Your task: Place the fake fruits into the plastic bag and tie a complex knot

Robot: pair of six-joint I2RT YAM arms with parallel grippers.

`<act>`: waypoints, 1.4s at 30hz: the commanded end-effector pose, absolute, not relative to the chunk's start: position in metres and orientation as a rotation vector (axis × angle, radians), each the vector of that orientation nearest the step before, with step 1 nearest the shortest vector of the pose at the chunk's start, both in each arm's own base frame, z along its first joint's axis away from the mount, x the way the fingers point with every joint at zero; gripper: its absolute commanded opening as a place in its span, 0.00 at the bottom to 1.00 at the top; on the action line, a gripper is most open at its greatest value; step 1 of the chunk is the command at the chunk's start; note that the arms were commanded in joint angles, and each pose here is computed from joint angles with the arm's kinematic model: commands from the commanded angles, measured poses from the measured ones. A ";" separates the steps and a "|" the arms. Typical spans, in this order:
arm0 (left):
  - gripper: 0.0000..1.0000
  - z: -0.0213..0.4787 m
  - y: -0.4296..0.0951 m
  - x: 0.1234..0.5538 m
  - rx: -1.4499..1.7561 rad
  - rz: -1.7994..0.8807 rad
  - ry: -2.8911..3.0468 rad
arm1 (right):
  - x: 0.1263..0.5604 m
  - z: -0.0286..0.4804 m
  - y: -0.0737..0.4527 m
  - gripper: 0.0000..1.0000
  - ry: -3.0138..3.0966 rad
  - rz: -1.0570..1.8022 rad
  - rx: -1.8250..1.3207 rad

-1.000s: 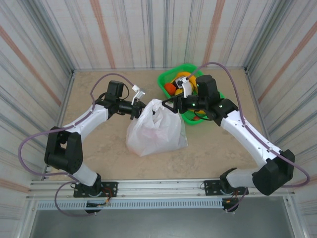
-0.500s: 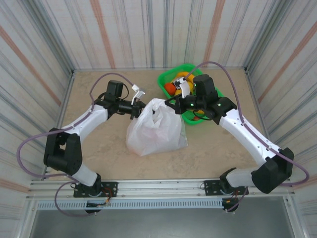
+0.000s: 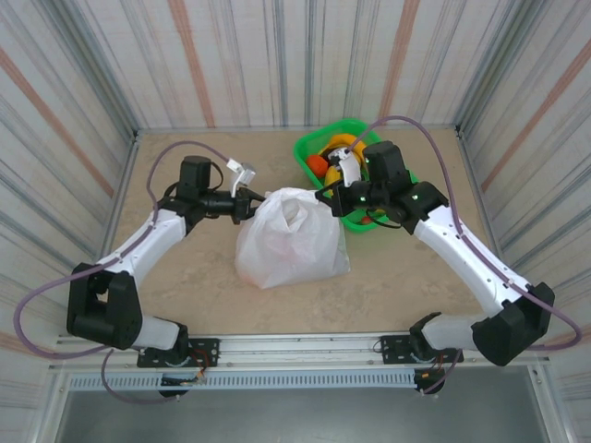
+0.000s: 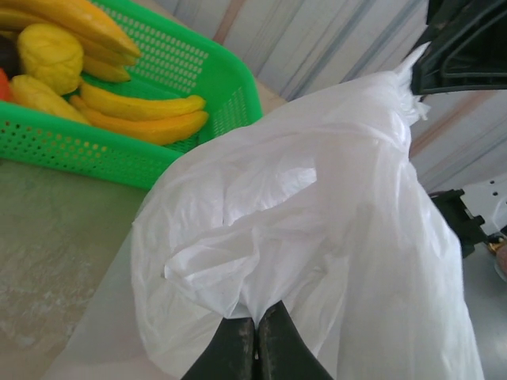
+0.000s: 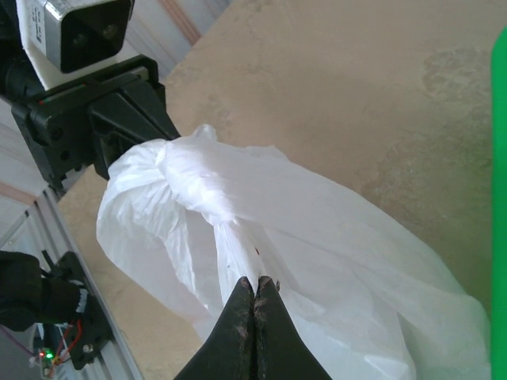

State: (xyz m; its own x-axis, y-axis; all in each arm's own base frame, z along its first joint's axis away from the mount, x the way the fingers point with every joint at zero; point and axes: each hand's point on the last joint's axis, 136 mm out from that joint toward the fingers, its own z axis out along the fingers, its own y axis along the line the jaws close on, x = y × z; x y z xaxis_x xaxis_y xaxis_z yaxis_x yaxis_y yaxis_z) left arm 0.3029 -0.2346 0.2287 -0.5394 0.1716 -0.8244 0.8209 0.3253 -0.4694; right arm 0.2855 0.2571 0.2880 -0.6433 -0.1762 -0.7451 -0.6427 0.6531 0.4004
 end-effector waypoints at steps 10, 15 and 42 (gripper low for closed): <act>0.00 0.229 -0.187 0.324 0.587 -1.025 1.983 | 0.296 0.282 0.211 0.00 2.255 0.723 -0.460; 0.00 0.224 -0.174 0.324 0.516 -0.971 2.011 | 0.298 0.264 0.194 0.00 2.333 0.672 -0.388; 0.00 0.176 -0.068 0.325 -0.035 -0.696 2.127 | 0.298 0.154 0.103 0.00 2.523 0.505 0.003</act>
